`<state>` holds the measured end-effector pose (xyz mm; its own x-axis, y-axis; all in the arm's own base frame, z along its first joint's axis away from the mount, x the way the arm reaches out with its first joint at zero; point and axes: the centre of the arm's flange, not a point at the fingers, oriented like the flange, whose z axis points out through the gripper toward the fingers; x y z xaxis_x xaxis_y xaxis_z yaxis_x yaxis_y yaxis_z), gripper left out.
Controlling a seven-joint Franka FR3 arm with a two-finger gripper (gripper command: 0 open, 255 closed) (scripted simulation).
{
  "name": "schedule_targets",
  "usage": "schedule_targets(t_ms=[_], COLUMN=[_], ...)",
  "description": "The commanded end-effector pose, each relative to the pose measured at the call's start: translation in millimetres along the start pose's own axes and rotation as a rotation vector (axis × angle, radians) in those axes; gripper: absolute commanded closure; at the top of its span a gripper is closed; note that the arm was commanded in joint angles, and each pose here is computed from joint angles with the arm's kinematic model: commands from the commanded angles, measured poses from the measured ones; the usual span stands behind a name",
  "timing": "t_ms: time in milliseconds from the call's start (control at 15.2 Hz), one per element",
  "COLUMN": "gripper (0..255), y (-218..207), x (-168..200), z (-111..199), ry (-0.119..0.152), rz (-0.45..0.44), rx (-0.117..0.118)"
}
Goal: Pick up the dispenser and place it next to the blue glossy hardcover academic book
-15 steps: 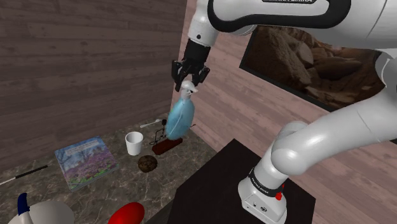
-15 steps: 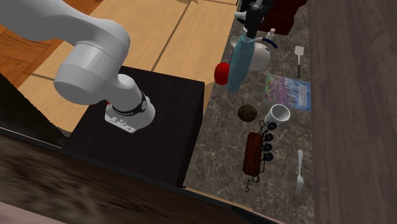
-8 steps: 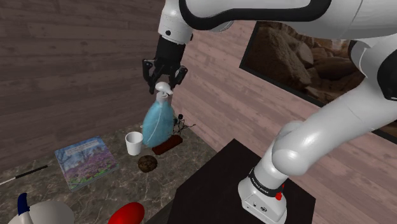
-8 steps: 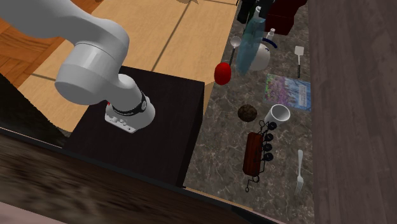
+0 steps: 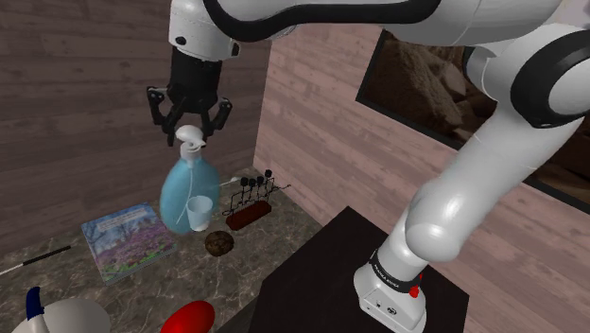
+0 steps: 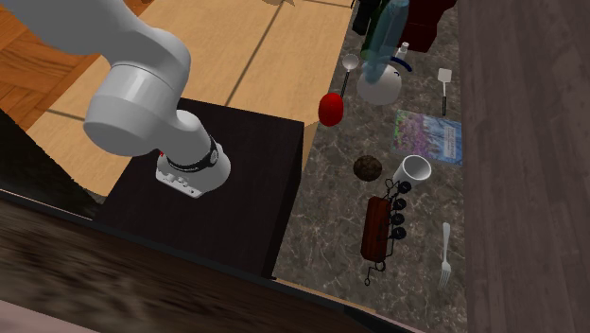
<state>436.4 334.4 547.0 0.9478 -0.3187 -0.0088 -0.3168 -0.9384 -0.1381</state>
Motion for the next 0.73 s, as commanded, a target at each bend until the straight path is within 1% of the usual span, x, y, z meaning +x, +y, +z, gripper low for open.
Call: schedule_targets(t_ms=[0, 132, 660], gripper=[255, 255, 255], y=[-27, -52, -46], x=[-2, -3, -3], z=[3, 7, 48], ry=[0.001, 0.001, 0.001], rz=[0.002, 0.002, 0.002], rx=[0.002, 0.002, 0.002])
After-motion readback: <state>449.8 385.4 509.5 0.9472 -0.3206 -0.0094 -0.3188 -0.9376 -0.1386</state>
